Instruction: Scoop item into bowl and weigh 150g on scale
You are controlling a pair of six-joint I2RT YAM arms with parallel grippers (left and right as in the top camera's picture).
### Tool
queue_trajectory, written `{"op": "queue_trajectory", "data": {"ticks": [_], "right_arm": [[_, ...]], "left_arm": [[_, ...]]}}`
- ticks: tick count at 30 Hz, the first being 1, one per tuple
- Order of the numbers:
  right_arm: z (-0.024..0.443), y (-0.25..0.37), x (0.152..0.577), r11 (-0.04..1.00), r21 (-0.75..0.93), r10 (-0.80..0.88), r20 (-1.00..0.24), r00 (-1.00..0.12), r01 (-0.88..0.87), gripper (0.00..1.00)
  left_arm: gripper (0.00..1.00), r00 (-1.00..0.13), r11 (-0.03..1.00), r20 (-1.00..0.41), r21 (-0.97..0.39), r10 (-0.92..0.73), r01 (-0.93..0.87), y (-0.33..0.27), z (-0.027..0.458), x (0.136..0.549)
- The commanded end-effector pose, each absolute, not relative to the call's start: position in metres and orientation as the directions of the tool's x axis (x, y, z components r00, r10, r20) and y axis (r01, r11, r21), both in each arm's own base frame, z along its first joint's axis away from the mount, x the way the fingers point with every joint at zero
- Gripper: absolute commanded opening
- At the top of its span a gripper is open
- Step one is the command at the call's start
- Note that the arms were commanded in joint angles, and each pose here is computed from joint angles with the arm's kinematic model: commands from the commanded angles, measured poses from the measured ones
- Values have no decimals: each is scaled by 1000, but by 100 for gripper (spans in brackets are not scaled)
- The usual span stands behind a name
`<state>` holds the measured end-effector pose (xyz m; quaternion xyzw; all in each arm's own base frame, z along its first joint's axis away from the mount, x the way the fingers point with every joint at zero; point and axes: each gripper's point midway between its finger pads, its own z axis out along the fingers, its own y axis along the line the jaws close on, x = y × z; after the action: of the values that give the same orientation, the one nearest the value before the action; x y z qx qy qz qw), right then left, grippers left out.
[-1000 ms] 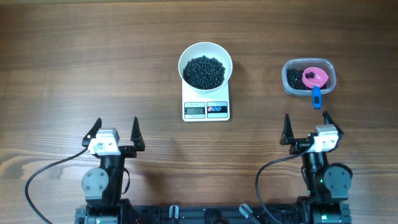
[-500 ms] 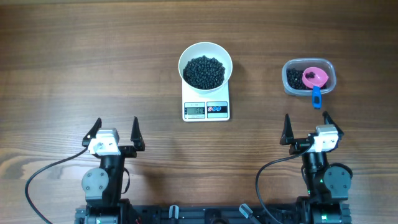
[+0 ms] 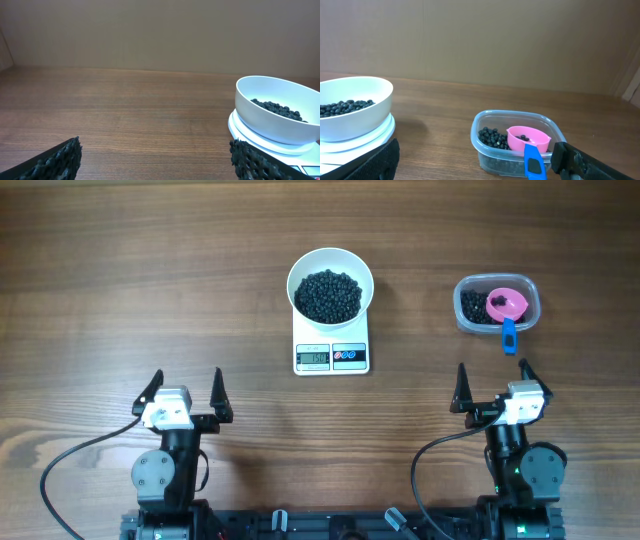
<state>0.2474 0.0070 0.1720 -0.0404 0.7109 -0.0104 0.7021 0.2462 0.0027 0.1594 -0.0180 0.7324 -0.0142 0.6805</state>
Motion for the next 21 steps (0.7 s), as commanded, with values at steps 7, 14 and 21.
{"op": "queue_trajectory", "data": {"ticks": [7,14,21], "right_arm": [[175,10,247,996,-76,-76,-997,6,-56,100],[175,10,247,996,-76,-76,-997,6,-56,100],[175,10,247,996,-76,-76,-997,6,-56,100]], "left_arm": [[100,-72,999,-996,-51,-51,-4,1,157,246],[100,-73,999,-996,-50,-50,-4,1,157,246],[100,-73,999,-996,-51,-51,-3,1,157,246]]}}
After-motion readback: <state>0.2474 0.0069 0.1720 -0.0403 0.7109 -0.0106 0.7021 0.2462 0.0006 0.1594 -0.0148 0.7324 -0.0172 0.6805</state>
